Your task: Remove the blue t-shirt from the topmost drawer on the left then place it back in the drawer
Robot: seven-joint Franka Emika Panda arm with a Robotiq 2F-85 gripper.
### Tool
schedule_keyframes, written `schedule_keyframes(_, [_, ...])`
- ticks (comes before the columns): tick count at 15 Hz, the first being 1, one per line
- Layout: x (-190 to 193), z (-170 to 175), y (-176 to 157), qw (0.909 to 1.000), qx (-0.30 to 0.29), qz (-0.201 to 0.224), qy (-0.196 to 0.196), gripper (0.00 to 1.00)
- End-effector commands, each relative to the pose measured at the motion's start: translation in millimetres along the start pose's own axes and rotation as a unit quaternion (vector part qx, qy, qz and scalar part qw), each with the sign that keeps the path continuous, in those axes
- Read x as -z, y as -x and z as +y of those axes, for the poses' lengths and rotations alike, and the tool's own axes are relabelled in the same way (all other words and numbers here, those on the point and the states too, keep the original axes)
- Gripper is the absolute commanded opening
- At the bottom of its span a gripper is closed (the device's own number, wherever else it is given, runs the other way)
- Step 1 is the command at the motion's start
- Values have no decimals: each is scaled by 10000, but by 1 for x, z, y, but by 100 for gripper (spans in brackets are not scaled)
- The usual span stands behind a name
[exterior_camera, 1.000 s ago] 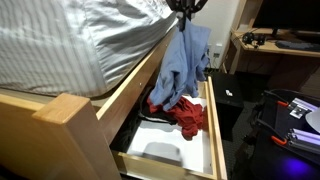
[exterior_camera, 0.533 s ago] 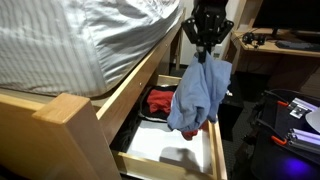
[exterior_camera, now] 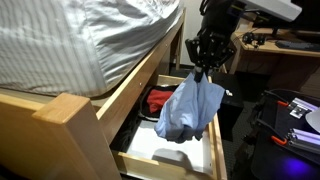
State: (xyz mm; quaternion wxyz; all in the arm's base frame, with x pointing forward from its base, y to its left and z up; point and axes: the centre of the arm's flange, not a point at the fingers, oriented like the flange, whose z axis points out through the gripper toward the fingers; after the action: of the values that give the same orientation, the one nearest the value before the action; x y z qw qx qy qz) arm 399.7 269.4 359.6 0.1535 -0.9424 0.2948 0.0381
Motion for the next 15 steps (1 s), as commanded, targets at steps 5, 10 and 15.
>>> schedule_keyframes(5, [-25,24,-2,9979,282,455,-360,2])
schedule_keyframes(10, [-32,30,-7,9967,396,518,-475,2])
schedule_keyframes(15, [-42,37,-3,9917,712,672,-828,2])
